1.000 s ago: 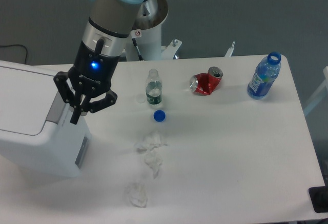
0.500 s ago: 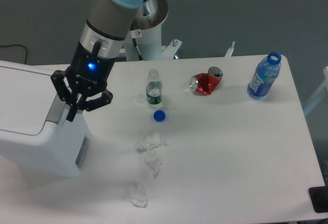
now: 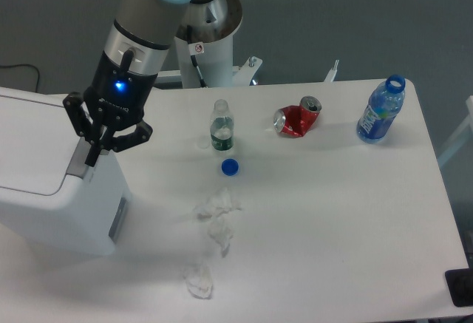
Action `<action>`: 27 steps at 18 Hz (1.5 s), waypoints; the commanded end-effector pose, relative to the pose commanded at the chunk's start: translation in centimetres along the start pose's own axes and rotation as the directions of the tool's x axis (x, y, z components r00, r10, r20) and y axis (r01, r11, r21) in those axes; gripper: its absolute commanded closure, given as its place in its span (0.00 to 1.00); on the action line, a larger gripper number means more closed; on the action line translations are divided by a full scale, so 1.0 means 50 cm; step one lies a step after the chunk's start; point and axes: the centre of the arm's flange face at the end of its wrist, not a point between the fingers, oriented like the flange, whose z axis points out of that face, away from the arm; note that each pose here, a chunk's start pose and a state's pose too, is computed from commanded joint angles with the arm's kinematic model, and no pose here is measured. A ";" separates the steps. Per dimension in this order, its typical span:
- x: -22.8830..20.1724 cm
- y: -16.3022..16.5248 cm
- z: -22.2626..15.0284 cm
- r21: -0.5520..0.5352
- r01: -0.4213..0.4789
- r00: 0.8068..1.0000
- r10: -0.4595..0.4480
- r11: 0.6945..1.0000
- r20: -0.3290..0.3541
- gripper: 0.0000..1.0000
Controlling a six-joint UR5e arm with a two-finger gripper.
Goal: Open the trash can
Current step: 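Lower the gripper onto the front edge of the trash can lid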
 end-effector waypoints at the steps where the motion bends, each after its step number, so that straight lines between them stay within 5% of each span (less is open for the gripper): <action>1: 0.001 0.002 0.003 -0.003 0.000 1.000 -0.001 1.000 -0.002 0.92; 27: 0.003 0.010 0.011 -0.014 0.002 1.000 -0.002 1.000 -0.001 0.90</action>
